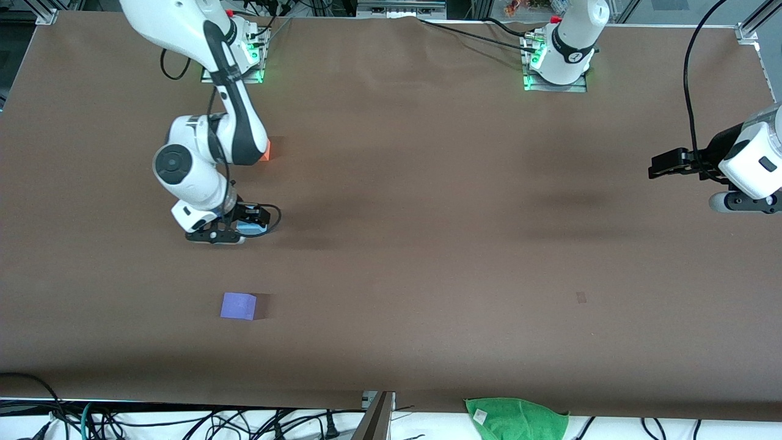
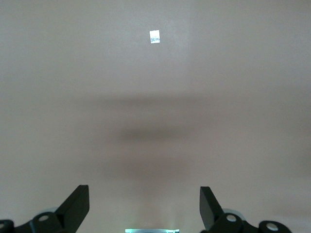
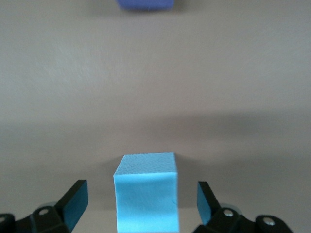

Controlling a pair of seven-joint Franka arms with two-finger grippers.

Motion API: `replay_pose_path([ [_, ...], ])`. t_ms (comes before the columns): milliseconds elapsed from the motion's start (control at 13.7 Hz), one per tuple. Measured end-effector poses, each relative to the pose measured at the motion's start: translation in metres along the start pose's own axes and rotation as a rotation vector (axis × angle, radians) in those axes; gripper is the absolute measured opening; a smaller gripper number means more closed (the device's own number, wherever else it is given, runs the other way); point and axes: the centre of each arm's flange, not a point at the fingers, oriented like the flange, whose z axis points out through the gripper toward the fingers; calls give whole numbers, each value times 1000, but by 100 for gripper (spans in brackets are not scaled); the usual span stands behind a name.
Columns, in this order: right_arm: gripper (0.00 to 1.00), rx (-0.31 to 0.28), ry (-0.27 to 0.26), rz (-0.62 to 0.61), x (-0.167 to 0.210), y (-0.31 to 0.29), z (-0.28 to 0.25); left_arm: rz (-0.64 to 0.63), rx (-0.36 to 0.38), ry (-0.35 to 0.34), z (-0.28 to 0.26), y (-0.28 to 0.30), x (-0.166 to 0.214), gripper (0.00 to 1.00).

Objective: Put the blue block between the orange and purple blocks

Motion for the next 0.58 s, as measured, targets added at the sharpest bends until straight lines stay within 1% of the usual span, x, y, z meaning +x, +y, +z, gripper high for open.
replay_pose_path([
  [73,100,23,-23,-16,5,4,-25,0,0,0,0,0,0,100],
  [146,100,52,-65,-27,7,3,-54,0,0,0,0,0,0,100],
  [219,100,82,-91,-39,6,0,-85,0,0,0,0,0,0,100],
  [292,100,98,-85,-62,4,-1,-119,-1,0,0,0,0,0,100],
  [365,100,94,-63,-90,0,2,-153,-1,0,0,0,0,0,100],
  [438,100,80,-44,-117,-8,11,-186,-1,0,0,0,-1,0,100],
  [583,100,57,-23,-139,-27,30,-239,-1,0,0,0,-1,0,100],
])
